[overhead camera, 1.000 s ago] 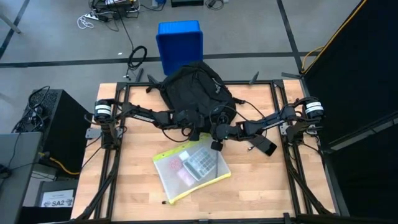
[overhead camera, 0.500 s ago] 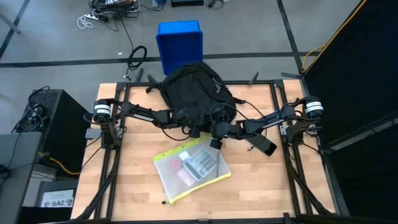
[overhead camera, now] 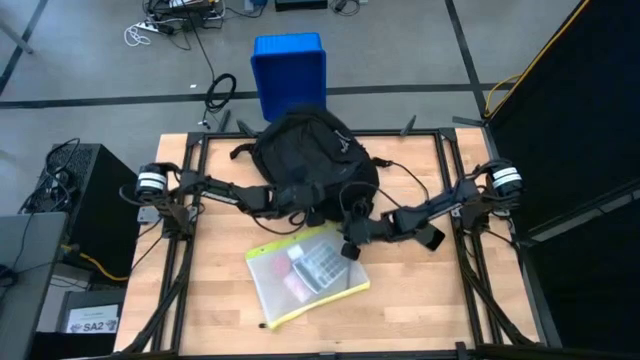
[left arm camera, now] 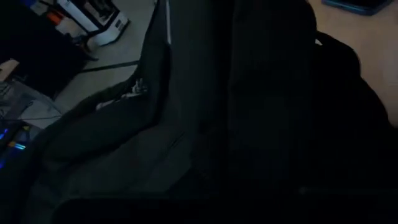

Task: Unpack backpack
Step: Put the yellow zip bag into the backpack

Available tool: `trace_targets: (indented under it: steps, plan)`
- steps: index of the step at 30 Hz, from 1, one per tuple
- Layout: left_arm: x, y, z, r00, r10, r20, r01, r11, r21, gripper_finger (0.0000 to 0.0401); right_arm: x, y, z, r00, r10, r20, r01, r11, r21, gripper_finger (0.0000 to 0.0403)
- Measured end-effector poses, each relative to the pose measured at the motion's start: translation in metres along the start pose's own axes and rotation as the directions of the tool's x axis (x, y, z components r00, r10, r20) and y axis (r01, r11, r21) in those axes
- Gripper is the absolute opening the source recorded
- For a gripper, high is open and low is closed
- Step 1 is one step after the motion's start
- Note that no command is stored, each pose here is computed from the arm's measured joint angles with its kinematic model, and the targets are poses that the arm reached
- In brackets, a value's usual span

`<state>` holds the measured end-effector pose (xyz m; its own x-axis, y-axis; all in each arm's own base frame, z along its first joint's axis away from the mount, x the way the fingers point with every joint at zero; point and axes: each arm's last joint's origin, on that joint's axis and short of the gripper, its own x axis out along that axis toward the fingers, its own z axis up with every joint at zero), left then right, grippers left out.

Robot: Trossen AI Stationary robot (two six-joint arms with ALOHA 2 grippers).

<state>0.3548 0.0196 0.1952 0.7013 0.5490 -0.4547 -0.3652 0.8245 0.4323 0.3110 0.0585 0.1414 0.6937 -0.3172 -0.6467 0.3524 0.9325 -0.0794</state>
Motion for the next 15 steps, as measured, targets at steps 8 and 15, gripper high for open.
trace_targets:
  steps: [8,15]
  plan:
    - [-0.033,0.004,0.020,0.993,0.088,0.075,-0.088,0.996,-0.002,0.0000,-0.026,0.041,-0.009,0.991,0.016,0.133,-0.021,0.999,0.035,0.0104]
    - [-0.079,0.023,0.044,0.978,0.083,0.192,-0.075,0.996,-0.047,0.0000,-0.045,0.064,-0.005,0.953,0.033,0.301,-0.041,0.999,0.018,0.0098]
